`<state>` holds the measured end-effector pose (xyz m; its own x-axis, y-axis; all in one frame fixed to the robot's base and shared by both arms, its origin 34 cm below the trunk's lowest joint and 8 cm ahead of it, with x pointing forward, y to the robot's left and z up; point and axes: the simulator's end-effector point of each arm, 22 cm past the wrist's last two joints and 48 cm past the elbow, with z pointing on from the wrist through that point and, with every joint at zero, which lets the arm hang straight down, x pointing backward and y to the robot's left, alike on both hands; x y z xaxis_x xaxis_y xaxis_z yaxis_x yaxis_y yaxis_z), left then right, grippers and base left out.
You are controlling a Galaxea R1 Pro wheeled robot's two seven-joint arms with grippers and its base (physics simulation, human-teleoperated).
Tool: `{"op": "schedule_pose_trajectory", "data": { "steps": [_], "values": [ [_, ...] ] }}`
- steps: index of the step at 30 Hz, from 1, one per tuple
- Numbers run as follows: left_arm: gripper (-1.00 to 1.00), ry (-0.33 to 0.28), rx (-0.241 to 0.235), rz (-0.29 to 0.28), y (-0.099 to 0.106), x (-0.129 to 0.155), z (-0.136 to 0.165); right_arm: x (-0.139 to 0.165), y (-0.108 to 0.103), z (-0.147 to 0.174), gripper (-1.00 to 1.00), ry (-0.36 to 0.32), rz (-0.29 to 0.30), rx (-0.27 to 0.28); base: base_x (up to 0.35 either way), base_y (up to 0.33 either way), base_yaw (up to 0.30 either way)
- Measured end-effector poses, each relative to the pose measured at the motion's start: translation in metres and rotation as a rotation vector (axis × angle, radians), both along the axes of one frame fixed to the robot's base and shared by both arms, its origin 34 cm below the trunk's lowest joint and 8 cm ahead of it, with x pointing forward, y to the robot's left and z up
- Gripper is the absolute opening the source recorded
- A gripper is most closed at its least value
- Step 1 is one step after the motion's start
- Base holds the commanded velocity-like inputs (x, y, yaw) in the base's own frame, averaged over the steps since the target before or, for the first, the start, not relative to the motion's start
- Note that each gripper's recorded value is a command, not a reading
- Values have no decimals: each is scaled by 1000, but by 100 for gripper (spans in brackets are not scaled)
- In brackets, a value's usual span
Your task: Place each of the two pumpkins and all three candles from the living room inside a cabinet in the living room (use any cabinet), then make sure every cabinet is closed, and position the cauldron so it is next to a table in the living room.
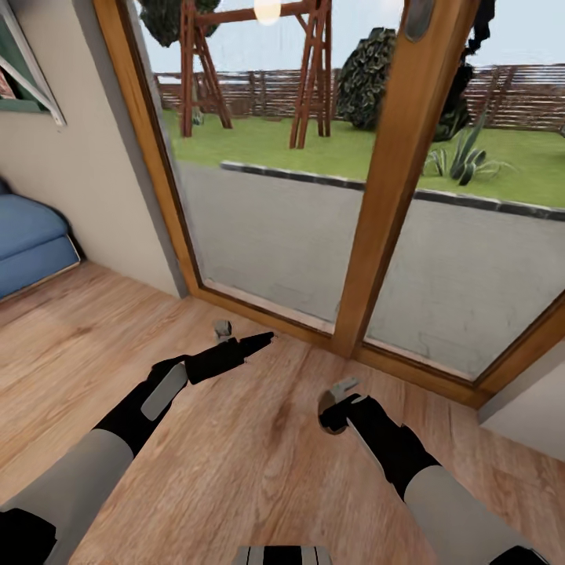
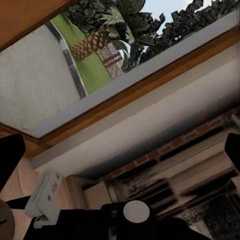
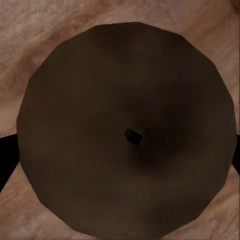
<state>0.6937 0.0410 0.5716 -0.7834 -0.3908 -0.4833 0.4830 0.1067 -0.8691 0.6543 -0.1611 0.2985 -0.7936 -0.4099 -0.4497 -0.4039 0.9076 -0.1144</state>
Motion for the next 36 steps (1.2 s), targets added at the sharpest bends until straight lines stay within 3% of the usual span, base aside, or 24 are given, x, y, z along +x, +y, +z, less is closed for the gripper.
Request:
{"op": "schedule_pose_trajectory", "data": {
  "steps": [10,21,36],
  "values": [
    [100,-40,-2,2,1,-3,26,6,0,23,-100,-37,-1,2,0,0,166],
    [100,-38,-1,3,1,4,50,13,1,47,-100,-36,1,2,0,0,11],
    [100,-27,-1,8,4,15,74,13,-2,65,-100,-2,-3,-4,0,0,213]
  ]
}}
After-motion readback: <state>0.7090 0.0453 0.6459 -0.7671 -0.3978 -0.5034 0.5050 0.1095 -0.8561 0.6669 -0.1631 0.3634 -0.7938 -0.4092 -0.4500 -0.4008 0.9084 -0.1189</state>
